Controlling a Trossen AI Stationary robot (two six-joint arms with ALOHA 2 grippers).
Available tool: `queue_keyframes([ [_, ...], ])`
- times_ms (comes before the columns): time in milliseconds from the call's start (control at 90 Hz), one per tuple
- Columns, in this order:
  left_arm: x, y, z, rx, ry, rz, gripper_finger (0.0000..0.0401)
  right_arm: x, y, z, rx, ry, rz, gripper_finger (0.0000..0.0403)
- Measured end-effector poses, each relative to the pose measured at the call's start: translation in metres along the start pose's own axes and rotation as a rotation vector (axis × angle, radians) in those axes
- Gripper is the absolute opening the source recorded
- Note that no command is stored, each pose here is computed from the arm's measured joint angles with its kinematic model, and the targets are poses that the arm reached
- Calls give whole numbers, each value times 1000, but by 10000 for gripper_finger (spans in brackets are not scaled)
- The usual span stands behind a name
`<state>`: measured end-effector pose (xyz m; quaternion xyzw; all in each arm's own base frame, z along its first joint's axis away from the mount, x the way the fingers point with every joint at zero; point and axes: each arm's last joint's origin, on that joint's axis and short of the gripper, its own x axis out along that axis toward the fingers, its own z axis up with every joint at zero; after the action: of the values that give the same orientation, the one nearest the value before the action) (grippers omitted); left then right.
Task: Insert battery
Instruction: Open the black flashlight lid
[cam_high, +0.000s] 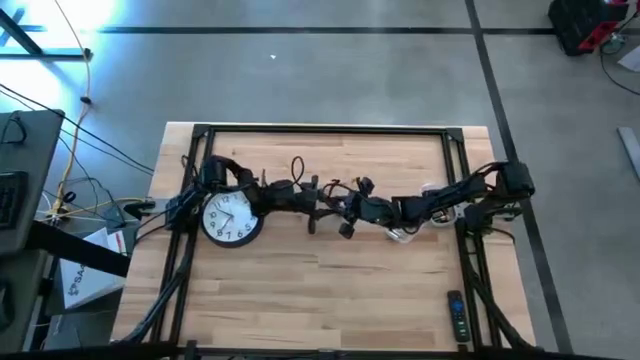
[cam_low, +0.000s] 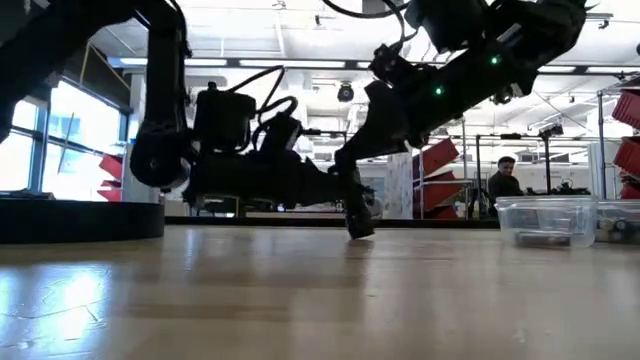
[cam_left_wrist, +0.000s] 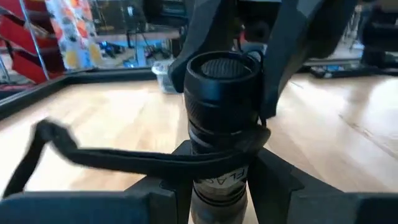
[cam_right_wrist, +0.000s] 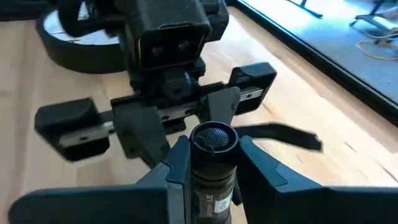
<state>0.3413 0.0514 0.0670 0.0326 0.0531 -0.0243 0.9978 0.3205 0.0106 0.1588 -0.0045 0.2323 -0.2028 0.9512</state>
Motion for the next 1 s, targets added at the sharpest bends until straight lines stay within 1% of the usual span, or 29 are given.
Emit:
queue_keyframes([
  [111, 0, -1, 8, 18, 63, -40, 99, 0, 0, 0, -19, 6, 29, 61],
  [189, -2, -2, 12, 29, 100, -87, 99, -1, 1, 0, -45, 10, 61, 61],
  [267, -3, -4, 17, 21, 116, -143, 99, -1, 3, 1, -68, 10, 113, 60],
  [367, -5, -7, 21, 13, 129, -240, 99, -2, 5, 1, -105, 10, 199, 58],
  [433, -5, -8, 23, 7, 145, -271, 99, -2, 6, 1, -113, 12, 234, 53],
  [522, -7, -8, 25, 13, 171, -280, 99, -2, 7, 1, -136, 13, 256, 42],
  [656, -8, -8, 29, 12, 203, -269, 99, -5, 5, 1, -151, 27, 255, 24],
  [778, -10, -8, 30, 9, 219, -269, 99, -14, -1, 7, -170, 44, 200, 13],
  [878, -10, -8, 31, 9, 224, -263, 99, -25, -6, 15, -162, 36, 154, 7],
  [1000, -10, -7, 31, 11, 233, -218, 100, -29, -8, 21, -108, 12, 151, 2],
])
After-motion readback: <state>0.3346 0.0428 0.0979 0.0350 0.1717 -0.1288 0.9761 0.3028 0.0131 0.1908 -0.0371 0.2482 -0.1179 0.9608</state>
